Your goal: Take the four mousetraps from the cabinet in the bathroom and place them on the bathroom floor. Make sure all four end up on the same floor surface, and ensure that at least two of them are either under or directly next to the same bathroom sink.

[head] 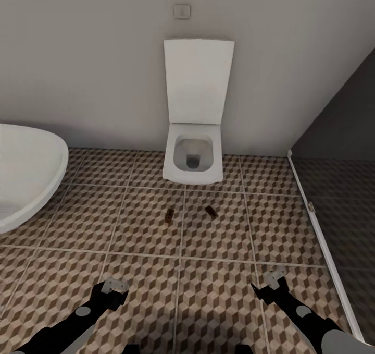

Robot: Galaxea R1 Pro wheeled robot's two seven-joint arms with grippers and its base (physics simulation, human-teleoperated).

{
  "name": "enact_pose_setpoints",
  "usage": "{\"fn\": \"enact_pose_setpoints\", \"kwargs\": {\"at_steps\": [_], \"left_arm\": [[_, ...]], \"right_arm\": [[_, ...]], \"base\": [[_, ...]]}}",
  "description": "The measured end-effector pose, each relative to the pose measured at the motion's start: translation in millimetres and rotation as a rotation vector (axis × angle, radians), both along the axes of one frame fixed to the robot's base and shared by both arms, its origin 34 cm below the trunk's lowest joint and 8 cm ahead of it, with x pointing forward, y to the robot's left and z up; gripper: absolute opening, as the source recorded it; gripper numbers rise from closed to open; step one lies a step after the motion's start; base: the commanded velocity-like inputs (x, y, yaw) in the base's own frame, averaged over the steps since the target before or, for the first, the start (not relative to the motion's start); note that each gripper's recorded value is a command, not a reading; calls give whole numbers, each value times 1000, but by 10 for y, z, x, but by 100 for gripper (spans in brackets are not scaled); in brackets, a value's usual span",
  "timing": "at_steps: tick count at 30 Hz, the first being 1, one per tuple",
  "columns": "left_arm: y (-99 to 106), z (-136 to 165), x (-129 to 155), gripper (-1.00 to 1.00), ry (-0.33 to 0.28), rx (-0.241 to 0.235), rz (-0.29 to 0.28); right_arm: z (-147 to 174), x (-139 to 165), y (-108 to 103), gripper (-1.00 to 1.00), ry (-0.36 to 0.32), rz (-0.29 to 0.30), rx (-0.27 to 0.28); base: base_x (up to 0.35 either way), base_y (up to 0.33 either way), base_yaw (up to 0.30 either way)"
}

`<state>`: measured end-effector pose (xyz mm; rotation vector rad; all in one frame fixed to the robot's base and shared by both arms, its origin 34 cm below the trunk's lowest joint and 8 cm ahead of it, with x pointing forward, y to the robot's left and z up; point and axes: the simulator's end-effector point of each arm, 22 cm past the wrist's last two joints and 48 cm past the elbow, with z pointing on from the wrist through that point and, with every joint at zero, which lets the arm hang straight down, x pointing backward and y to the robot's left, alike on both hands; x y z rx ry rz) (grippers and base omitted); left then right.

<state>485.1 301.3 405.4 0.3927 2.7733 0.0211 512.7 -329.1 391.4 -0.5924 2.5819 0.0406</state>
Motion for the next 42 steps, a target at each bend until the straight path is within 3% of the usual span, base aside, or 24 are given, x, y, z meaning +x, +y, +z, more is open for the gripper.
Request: {"fn": "enact_pose_setpoints", "kwargs": {"at_steps": [9,20,36,42], "left_arm": [[124,23,-241,100,-2,45,20],[242,80,-685,100,4,105,56],[271,360,-1054,100,13,66,23],[186,463,-1059,100,9,51,20]], "right_arm": [[191,-171,-135,100,-19,-67,-5],[415,-274,-174,100,-23,-86,-7],[686,-449,60,100,-15,-97,26],[803,-485,13,100,-24,-159,29]], "base": [[0,0,96],[0,0,110],[0,0,123],[0,0,99]]}}
